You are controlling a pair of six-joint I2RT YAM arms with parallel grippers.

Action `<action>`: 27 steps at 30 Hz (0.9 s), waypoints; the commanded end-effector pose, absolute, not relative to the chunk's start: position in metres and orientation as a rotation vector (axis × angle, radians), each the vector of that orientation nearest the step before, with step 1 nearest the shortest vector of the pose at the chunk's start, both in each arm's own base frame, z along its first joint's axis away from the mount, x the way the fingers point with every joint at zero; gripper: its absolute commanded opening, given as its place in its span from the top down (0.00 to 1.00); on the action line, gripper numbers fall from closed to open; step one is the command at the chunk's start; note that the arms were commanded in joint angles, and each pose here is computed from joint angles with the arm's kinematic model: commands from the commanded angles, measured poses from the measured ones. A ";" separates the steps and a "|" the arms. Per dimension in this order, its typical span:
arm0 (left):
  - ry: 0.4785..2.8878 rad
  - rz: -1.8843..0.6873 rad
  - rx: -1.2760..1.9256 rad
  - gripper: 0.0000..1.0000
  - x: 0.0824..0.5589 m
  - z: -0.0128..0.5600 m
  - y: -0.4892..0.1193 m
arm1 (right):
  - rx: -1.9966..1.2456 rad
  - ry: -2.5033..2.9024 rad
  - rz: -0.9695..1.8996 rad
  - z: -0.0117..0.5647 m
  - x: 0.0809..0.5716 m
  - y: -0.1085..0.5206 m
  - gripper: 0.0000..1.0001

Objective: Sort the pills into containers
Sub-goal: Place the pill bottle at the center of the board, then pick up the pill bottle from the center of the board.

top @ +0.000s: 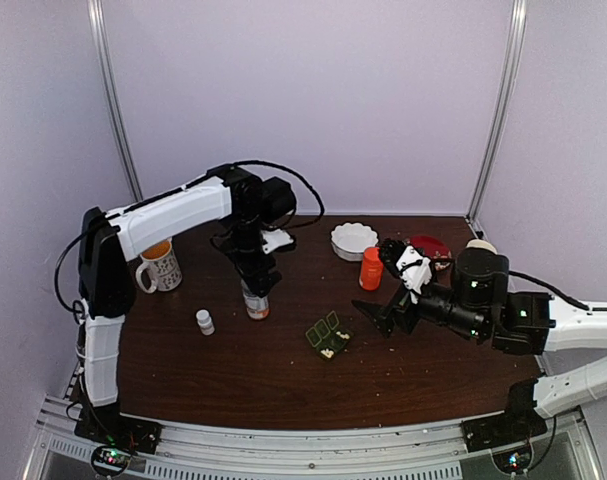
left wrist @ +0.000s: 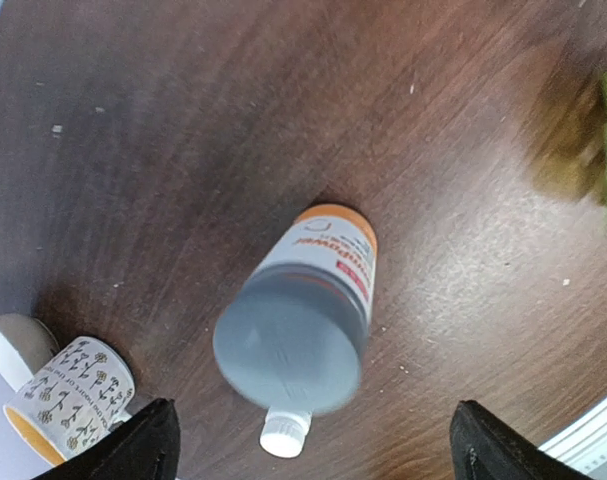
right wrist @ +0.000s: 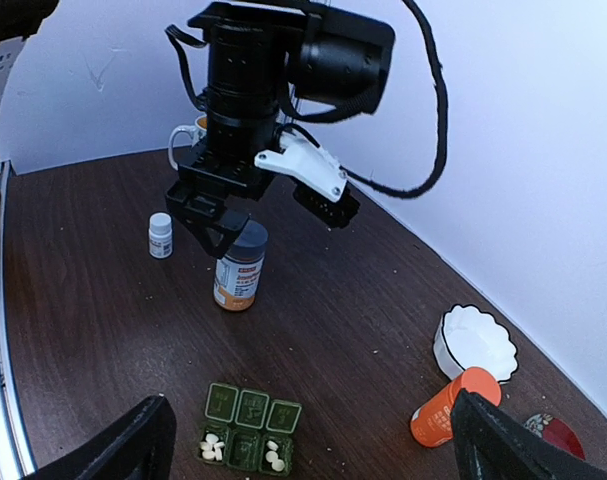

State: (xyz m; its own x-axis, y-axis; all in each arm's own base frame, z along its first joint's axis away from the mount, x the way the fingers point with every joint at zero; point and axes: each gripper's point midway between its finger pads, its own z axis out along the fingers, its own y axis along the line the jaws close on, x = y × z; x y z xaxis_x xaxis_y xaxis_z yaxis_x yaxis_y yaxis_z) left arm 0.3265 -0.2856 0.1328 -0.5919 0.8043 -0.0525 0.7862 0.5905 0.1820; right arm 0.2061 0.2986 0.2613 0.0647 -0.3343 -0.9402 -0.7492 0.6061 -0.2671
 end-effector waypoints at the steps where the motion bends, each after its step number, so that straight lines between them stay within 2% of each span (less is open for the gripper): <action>1: 2.530 0.047 1.122 0.02 0.331 0.202 -0.289 | -0.796 1.598 0.474 0.287 0.213 0.297 0.00; 6: 2.485 0.156 0.822 0.02 0.329 0.228 -0.241 | -0.879 1.658 0.501 0.275 0.204 0.303 0.00; 11: 2.475 0.111 0.491 0.02 0.313 0.223 -0.189 | -0.826 1.659 0.520 0.267 0.202 0.290 0.00; 14: 2.449 0.104 0.481 0.03 0.299 0.215 -0.175 | -0.750 1.633 0.578 0.274 0.201 0.283 0.00; 18: 2.480 0.008 0.532 0.03 0.285 0.176 -0.181 | -0.728 1.685 0.602 0.265 0.200 0.282 0.00; 22: 2.554 0.012 0.510 0.13 0.282 0.144 -0.183 | -0.742 1.766 0.579 0.252 0.203 0.285 0.01; 27: 2.640 0.060 0.492 0.17 0.288 0.108 -0.184 | -0.749 1.778 0.598 0.251 0.203 0.292 0.02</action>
State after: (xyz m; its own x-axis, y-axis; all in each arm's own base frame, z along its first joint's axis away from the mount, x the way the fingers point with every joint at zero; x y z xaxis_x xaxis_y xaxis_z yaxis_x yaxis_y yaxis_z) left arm 0.2733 -0.1705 0.1224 -0.8210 0.4080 -0.3993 0.3695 0.9130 0.1733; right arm 0.2029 0.2869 0.2396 -0.2185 -0.2375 -0.9465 -0.7309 0.6825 -0.0025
